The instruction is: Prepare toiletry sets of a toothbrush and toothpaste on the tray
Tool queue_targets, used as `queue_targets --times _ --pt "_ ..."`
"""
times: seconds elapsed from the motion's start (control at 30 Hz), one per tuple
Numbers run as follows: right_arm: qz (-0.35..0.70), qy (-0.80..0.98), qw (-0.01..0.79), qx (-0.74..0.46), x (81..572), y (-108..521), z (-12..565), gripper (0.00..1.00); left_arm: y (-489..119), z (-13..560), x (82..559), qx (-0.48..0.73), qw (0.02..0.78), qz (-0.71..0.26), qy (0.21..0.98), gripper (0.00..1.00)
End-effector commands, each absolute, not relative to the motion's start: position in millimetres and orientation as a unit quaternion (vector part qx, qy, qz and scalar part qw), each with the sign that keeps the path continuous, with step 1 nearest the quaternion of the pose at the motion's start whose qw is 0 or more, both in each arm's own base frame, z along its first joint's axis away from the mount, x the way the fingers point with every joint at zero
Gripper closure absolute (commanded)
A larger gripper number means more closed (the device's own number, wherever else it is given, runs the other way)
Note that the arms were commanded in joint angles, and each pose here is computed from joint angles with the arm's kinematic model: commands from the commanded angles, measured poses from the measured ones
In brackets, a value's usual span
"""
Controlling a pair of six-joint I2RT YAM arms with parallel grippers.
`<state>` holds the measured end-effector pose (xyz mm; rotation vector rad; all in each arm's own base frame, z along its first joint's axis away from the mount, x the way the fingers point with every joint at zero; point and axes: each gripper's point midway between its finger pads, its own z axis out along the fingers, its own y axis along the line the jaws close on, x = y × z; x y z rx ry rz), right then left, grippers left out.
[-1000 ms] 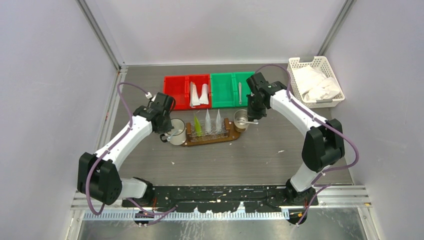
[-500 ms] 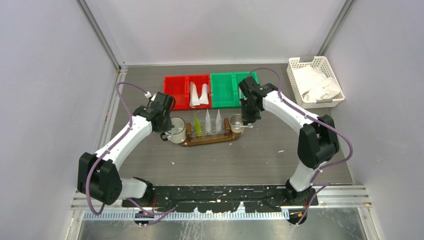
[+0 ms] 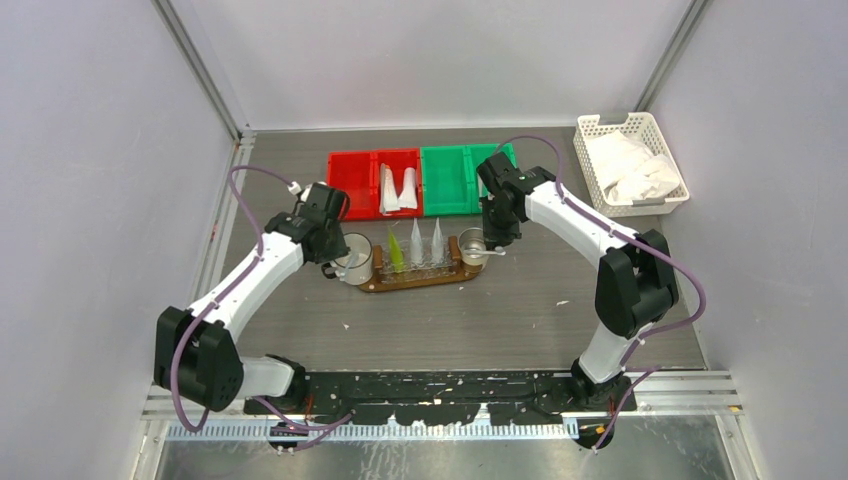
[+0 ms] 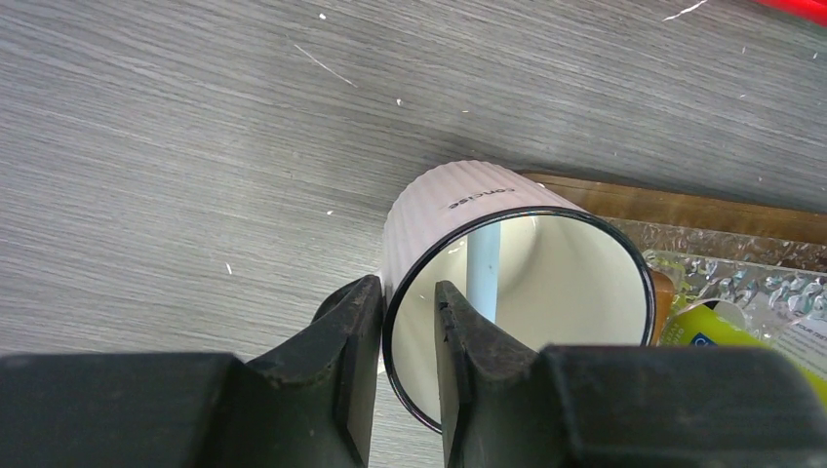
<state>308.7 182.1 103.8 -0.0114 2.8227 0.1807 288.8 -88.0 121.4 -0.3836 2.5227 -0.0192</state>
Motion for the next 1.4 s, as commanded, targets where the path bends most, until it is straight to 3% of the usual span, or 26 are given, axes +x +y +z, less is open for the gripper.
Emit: queue_targets --times 0.0,0.23,0.47,0.6,0.77,0.93,1.37 --pt "0.076 0.981 0.177 -0.003 315.5 190.0 113.2 0.84 -96.8 136.5 298.0 -0.153 0.322 -0.039 0.933 0.72" --pt "0.075 0.981 0.181 -0.002 316.3 189.8 115.9 0.80 -98.7 134.5 293.8 -0.156 0.315 -0.047 0.935 0.71" --pt "0.074 0.980 0.183 0.000 317.9 189.4 116.5 0.73 -94.0 133.5 288.5 -0.157 0.313 -0.038 0.936 0.58" --pt "0.071 0.981 0.182 -0.001 317.9 188.7 115.2 0.73 -93.1 135.5 288.5 -0.157 0.316 -0.037 0.935 0.57" --pt "0.072 0.980 0.184 -0.002 318.5 189.4 115.4 0.74 -98.5 132.7 290.6 -0.157 0.312 -0.048 0.936 0.63" --pt "0.075 0.980 0.185 -0.002 318.8 190.2 116.7 0.75 -104.1 132.7 288.0 -0.155 0.302 -0.062 0.939 0.82" --pt "0.082 0.980 0.179 -0.008 322.4 195.8 110.5 0.75 -98.6 136.6 252.4 -0.202 0.264 -0.069 0.940 0.81"
